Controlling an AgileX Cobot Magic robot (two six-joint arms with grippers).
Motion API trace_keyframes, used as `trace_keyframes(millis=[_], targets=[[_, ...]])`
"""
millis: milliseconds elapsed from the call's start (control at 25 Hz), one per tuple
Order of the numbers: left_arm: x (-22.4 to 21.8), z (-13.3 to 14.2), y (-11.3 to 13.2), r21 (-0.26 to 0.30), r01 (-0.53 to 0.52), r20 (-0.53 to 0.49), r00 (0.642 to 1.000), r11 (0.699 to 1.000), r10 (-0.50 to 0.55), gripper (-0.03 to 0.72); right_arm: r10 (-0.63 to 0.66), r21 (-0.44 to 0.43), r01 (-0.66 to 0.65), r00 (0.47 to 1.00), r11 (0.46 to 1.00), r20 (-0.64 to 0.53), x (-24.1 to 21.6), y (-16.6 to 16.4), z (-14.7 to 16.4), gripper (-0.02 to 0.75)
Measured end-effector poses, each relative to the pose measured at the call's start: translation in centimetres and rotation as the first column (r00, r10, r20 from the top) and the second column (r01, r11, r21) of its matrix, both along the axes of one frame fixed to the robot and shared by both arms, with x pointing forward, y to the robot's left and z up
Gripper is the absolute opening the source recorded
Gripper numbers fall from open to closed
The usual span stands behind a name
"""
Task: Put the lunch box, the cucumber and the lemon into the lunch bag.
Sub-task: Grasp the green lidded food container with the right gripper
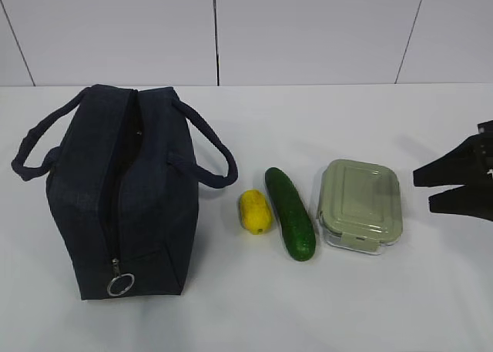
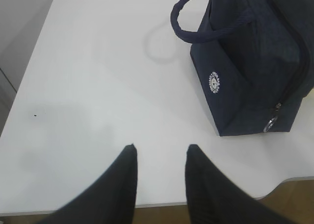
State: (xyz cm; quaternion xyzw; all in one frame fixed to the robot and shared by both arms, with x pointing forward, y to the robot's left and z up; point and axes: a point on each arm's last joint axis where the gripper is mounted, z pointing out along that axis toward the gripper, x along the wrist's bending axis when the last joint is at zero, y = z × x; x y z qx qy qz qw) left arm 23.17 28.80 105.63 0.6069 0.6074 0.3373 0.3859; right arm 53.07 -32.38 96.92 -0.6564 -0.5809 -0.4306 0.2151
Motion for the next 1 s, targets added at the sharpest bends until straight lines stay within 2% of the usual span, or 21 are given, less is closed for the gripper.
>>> trace_keyframes(millis=[400,1000], targets=[[0.0,0.0,0.0,0.0,0.0,0.0,1.0,1.0,0.0,0.239,-0.003,0.049,0.004,1.0,0.999,-0.021,1.6,-0.4,-3.1,0.442],[0.0,0.0,0.0,0.0,0.0,0.0,1.0,1.0,0.0,0.239,-0.042,0.015,0.042,0.999,0.999,-0.01,2.2,-0.8,-3.3,0.453]])
